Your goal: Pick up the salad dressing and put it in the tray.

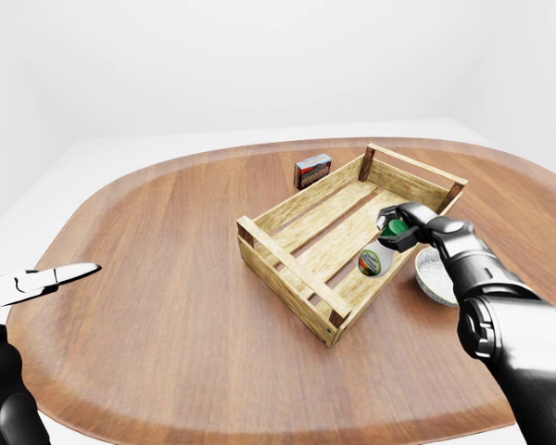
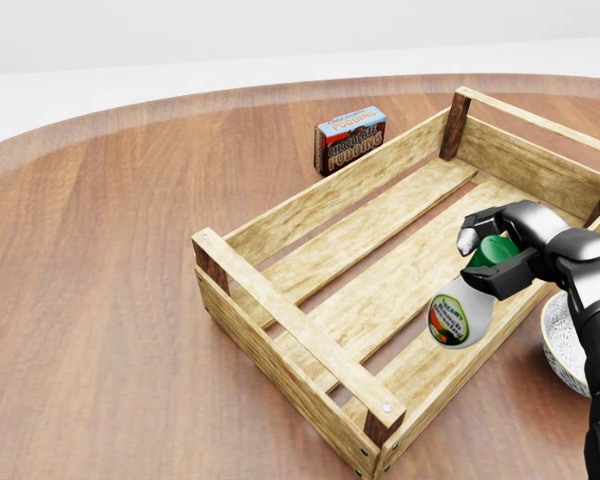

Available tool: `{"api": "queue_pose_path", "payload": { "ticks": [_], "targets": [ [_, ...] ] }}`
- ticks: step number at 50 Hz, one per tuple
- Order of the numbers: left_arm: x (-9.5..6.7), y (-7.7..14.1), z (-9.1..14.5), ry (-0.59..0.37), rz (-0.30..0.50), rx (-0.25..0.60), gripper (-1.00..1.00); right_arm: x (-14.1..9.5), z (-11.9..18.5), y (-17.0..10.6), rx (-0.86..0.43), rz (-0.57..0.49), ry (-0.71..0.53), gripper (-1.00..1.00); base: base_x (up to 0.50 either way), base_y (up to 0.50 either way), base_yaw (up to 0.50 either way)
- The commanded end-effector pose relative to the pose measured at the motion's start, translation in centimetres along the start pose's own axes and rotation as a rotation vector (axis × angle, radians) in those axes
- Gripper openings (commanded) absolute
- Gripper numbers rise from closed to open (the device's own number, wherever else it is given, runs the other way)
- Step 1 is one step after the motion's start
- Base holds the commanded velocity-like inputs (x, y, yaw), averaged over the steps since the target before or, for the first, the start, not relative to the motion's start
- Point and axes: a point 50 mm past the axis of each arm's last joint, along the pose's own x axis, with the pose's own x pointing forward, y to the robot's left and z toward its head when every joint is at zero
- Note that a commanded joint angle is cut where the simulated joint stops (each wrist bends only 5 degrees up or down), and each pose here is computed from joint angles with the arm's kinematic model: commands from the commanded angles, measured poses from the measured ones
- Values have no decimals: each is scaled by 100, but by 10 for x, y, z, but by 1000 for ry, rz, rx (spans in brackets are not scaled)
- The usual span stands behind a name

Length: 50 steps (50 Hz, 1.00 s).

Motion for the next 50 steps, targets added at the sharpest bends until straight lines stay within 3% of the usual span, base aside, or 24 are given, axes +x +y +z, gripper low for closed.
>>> {"api": "queue_pose_path", "payload": {
  "ticks": [1,31,32,50],
  "targets": [
    [0,0,0,-1,1,1,100,-2,5,-5,-23,-6,-3,-100,0,0,0],
    [0,2,-3,11,3,-2,100,2,5,4,-50,3,12,-100,0,0,0],
    [0,2,-3,15,3,-2,100,2,6,4,-44,-14,7,100,0,0,0],
    [-1,-1,-4,18,-4,-2,100,5,-6,13,-38,33,34,100,0,0,0]
  ]
}}
